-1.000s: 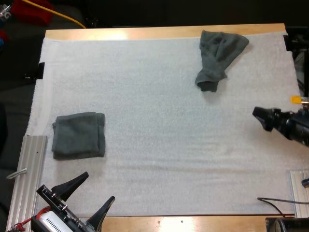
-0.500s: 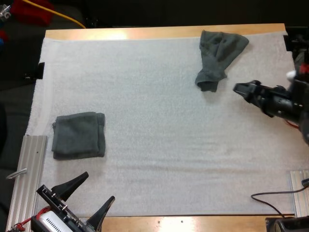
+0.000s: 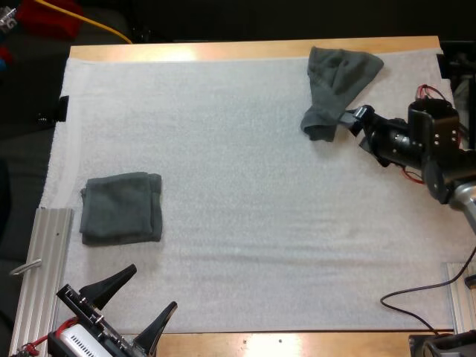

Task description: Pick towel from pile, fold and stack

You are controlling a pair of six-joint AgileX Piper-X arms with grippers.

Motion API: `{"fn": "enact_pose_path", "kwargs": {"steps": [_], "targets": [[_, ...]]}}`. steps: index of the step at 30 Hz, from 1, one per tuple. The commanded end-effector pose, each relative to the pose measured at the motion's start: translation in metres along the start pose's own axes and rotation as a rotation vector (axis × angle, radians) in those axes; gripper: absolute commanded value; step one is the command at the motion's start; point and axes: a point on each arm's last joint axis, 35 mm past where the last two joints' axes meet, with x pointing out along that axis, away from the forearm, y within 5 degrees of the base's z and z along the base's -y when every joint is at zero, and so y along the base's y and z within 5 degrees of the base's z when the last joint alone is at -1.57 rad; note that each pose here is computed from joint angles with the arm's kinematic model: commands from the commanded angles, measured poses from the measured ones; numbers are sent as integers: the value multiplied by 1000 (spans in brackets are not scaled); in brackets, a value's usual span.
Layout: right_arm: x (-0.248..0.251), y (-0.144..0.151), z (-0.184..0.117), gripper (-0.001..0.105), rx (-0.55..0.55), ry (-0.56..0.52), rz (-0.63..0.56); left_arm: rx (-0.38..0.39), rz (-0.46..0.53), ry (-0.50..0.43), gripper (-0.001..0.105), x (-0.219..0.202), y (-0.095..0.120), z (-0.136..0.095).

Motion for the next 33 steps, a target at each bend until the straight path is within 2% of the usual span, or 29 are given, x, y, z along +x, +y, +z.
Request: {"fn": "enact_pose_path", "kwargs": {"steps": [1,11,22,33], "targets": [[4,3,3,79,11,-16,16,-1,-9,-14,69,0,0,3],[55,-7,-7,79,65,19,14,-12,-10,-14,69,0,0,3],[98,-29,-8,79,155,-36,-16,-31,-8,6,69,0,0,1],[137,-50,-13,79,269,-88,32,-38,-7,11,69,0,0,0]]}}
